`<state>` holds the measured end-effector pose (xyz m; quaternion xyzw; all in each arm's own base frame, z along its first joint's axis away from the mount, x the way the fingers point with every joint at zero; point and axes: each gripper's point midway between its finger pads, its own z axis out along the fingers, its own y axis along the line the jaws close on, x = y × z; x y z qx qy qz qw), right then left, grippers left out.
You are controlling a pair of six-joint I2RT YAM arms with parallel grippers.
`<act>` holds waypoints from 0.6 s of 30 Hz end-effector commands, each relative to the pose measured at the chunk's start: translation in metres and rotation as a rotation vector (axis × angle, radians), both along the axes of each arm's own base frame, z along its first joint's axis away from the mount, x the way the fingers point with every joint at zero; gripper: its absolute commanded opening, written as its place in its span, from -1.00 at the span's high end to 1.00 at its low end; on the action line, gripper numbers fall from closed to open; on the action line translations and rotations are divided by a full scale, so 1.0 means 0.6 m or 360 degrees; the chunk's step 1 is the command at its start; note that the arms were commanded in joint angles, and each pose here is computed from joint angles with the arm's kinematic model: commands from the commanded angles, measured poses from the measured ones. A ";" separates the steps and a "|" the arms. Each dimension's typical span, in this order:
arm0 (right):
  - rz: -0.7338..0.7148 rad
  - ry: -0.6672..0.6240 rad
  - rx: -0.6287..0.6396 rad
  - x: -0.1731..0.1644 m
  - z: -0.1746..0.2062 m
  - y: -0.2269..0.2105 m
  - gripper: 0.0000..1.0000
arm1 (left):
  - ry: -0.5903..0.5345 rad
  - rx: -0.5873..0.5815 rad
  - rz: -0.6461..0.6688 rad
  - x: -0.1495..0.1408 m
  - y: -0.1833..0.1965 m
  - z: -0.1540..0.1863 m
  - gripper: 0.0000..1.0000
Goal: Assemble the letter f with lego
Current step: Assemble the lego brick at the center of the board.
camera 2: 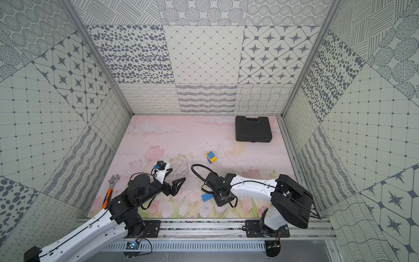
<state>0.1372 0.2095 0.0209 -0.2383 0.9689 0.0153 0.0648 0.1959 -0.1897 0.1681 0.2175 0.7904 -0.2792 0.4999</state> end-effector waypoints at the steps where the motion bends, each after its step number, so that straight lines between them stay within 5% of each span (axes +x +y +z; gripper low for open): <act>1: 0.0019 -0.0073 0.0073 0.040 0.039 0.026 0.27 | -0.0019 -0.0013 -0.0007 0.001 -0.002 0.007 -0.98; 11: 0.0138 -0.0244 0.0199 0.235 0.187 0.052 0.30 | -0.0022 -0.0022 0.0008 0.000 0.002 0.006 -0.98; 18: 0.0305 -0.0245 0.0188 0.327 0.201 0.093 0.30 | -0.0031 -0.0025 0.0017 -0.001 0.005 0.008 -0.98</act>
